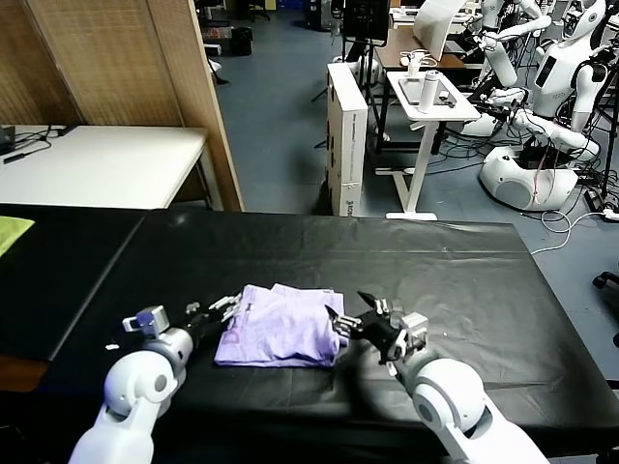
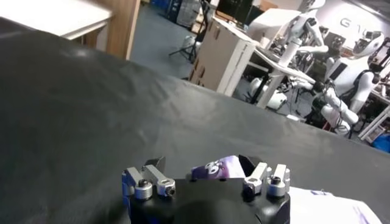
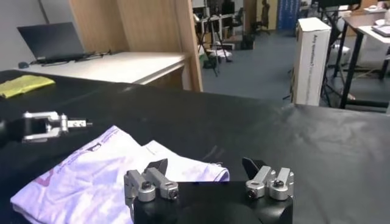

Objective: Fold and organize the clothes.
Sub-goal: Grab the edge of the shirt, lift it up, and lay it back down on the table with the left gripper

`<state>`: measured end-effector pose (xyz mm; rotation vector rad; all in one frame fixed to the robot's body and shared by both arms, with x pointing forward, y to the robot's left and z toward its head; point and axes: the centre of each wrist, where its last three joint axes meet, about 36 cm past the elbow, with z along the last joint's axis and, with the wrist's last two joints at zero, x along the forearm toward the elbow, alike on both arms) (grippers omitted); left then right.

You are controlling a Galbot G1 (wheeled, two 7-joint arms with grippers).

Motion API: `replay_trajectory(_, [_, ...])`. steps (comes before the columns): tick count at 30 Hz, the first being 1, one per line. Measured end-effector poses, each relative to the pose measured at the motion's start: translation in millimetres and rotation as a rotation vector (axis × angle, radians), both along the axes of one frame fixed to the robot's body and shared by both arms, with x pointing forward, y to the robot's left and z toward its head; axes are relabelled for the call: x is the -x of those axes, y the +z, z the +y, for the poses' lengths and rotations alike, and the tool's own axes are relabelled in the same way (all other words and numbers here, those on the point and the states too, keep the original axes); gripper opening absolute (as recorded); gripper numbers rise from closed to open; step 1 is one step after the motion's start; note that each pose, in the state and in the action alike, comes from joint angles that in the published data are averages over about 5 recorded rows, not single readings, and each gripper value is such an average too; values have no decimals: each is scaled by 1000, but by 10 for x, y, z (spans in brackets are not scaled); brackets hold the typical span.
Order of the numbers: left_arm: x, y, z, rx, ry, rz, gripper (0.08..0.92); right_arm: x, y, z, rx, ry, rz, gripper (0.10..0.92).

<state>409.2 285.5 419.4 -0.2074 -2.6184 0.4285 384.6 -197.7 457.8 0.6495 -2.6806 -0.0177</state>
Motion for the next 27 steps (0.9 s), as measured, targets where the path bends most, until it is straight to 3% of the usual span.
replay_trajectory(4, [-14, -55, -73, -48, -8, -24, 907, -8, 5, -21, -1, -7, -1, 907])
replay_trajectory(10, [-74, -182, -218, -212, -4, -108, 907, 2, 3, -57, -2, -17, 1, 907])
replay_trajectory(17, [-44, -269, -298, -331, -13, -131, 907, 0, 26, -103, -4, -28, -3, 907])
replay_trajectory(21, [12, -265, -308, -392, -9, -171, 907, 8, 37, -120, -10, -33, -2, 907])
replay_trajectory(27, [107, -140, -273, -300, 12, -207, 907, 46, 54, -183, -28, -42, 12, 907])
